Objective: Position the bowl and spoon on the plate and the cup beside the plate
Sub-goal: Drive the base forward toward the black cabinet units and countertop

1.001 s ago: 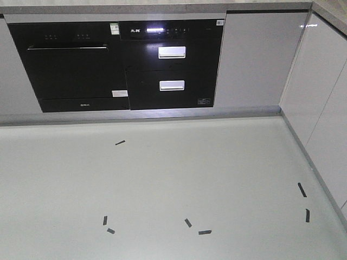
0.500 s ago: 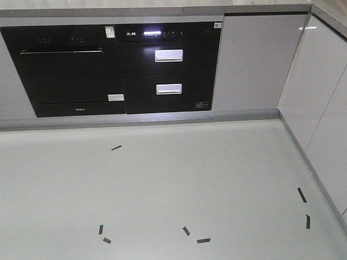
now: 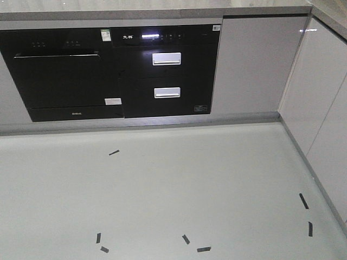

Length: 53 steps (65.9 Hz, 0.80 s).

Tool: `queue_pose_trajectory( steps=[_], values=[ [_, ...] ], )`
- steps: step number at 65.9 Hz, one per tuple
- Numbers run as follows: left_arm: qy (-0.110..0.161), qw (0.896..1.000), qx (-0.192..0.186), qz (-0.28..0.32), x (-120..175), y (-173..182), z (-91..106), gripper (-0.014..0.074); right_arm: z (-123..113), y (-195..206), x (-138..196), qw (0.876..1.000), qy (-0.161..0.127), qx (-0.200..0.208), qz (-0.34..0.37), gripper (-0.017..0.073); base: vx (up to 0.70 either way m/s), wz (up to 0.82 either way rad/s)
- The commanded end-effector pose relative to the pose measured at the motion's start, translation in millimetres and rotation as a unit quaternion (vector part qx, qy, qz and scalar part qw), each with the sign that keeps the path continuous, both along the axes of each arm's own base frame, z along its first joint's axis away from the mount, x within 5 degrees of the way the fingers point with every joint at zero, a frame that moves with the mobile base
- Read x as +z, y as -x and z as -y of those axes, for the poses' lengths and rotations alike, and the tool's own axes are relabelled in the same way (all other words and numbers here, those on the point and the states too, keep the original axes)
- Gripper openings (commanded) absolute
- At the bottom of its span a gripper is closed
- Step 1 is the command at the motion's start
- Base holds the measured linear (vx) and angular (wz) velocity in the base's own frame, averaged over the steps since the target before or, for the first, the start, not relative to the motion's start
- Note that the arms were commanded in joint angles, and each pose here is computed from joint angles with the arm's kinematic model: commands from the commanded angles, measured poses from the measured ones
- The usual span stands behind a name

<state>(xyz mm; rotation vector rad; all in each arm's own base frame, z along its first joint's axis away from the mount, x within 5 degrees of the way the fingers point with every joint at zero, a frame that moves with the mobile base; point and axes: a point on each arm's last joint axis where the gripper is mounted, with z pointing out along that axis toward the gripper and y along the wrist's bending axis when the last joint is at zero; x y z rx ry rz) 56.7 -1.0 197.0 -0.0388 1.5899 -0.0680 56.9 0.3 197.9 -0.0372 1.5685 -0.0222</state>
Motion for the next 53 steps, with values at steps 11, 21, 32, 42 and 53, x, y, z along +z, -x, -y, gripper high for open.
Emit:
queue_pose_trajectory(
  steps=[11, 21, 32, 42, 53],
  values=[
    [0.004, 1.000, -0.001, 0.015, -4.1, -2.3, 0.2, -0.0006, -0.8, 0.6, 2.3, 0.999, 0.004, 0.005, 0.037, -0.0005, 0.06, 0.12],
    [0.004, 1.000, -0.001, 0.015, -4.1, -2.3, 0.2, -0.0006, -0.8, 0.6, 2.3, 0.999, 0.004, 0.005, 0.037, -0.0005, 0.05, 0.13],
    [0.004, 1.000, -0.001, 0.015, -4.1, -2.3, 0.2, -0.0006, -0.8, 0.6, 2.3, 0.999, 0.004, 0.005, 0.037, -0.0005, 0.05, 0.12],
    [0.004, 1.000, -0.001, 0.015, -4.1, -2.3, 0.2, -0.0006, -0.8, 0.6, 2.3, 0.999, 0.004, 0.005, 0.037, -0.0005, 0.05, 0.09],
    [0.004, 1.000, -0.001, 0.015, -4.1, -2.3, 0.2, -0.0006, -0.8, 0.6, 2.3, 0.999, 0.004, 0.005, 0.037, -0.0005, 0.04, 0.07]
  ],
)
